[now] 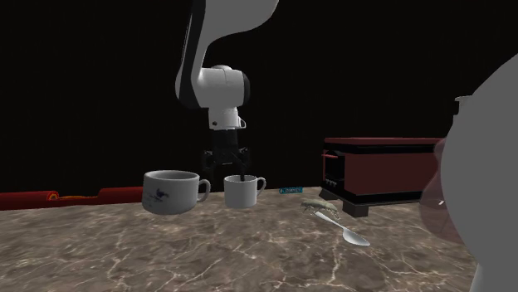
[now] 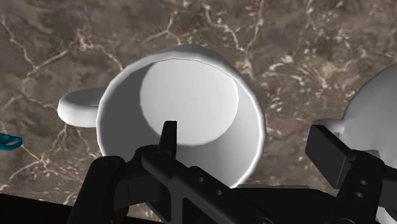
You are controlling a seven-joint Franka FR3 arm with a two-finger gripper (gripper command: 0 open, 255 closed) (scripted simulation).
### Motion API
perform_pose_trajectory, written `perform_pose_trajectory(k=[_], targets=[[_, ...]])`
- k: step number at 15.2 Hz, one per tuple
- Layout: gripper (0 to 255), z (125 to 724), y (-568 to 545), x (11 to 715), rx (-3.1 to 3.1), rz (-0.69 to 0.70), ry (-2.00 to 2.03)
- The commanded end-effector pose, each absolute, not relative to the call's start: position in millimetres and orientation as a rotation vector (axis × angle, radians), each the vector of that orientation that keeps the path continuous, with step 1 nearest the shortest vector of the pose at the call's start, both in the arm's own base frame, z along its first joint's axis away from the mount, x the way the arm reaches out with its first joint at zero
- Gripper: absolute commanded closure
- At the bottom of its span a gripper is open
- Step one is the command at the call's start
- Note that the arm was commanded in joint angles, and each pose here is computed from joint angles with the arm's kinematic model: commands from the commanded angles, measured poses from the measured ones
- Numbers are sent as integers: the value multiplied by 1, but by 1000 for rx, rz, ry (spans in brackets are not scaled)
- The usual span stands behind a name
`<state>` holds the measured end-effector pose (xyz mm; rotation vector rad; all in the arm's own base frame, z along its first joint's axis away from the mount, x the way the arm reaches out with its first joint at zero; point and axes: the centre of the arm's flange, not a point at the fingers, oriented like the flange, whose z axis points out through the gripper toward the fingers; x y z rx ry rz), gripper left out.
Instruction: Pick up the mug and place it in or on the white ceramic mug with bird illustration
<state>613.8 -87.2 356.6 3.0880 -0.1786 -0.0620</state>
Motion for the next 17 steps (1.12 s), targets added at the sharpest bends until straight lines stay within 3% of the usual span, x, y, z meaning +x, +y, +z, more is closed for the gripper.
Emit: perform_pose_trajectory(k=[1,10,17], targets=[[255,352,-79,613,3093,-83,-162],[255,348,-79,613,3093,-83,-163],[255,385,-79,613,3093,-83,-163]])
